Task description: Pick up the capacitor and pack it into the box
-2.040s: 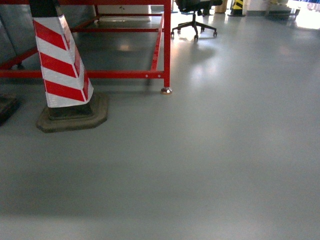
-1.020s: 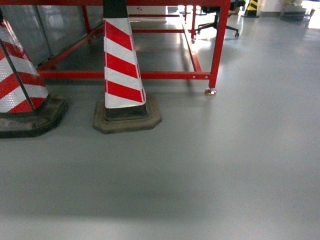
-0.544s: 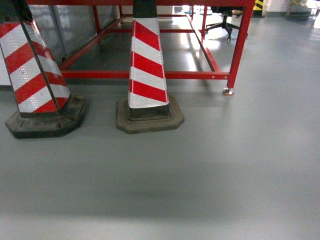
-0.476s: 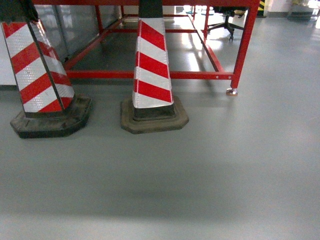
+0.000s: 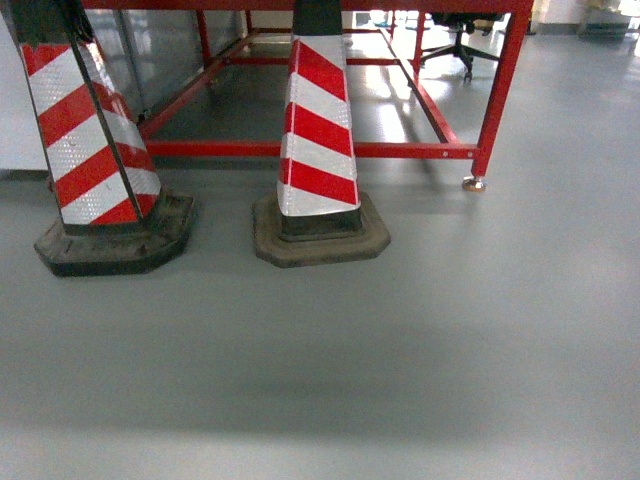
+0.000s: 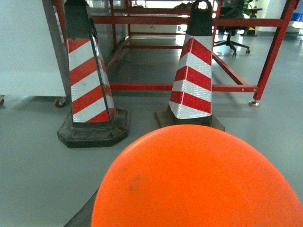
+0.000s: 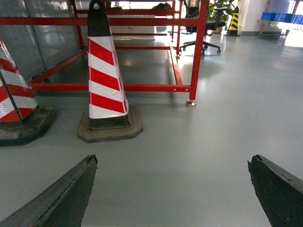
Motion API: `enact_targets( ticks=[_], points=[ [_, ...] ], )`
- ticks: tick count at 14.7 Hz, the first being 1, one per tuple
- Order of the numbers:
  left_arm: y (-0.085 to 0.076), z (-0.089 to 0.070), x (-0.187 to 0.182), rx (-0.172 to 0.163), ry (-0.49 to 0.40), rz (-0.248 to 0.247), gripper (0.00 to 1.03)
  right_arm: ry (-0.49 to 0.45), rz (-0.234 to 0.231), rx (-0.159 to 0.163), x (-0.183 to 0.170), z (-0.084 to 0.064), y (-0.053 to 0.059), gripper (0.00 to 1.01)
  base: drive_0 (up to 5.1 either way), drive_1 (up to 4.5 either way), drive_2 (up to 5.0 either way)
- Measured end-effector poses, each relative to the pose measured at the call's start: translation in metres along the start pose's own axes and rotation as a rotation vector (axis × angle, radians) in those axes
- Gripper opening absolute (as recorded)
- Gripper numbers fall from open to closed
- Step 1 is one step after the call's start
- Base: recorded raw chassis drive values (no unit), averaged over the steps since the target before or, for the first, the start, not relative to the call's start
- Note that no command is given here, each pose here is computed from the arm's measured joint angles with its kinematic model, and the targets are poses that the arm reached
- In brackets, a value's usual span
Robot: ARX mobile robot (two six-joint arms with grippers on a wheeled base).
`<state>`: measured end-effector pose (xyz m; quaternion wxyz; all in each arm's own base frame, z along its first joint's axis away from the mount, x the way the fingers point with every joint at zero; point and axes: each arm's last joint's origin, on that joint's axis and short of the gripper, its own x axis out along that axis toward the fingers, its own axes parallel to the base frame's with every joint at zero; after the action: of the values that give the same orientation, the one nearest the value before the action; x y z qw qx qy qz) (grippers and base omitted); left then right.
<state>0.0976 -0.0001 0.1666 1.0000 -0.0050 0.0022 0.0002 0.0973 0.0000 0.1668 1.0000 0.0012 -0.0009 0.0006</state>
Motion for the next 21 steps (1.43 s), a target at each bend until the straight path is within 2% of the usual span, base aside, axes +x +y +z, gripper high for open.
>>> enact_targets(
  ticks=[21],
  points=[
    [-0.0001, 0.0000, 0.0000, 0.000, 0.000, -0.002, 0.43, 0.000, -0.001, 0.000, 0.0000, 0.0000, 0.0000, 0.98, 0.0, 0.00, 0.0]
  ],
)
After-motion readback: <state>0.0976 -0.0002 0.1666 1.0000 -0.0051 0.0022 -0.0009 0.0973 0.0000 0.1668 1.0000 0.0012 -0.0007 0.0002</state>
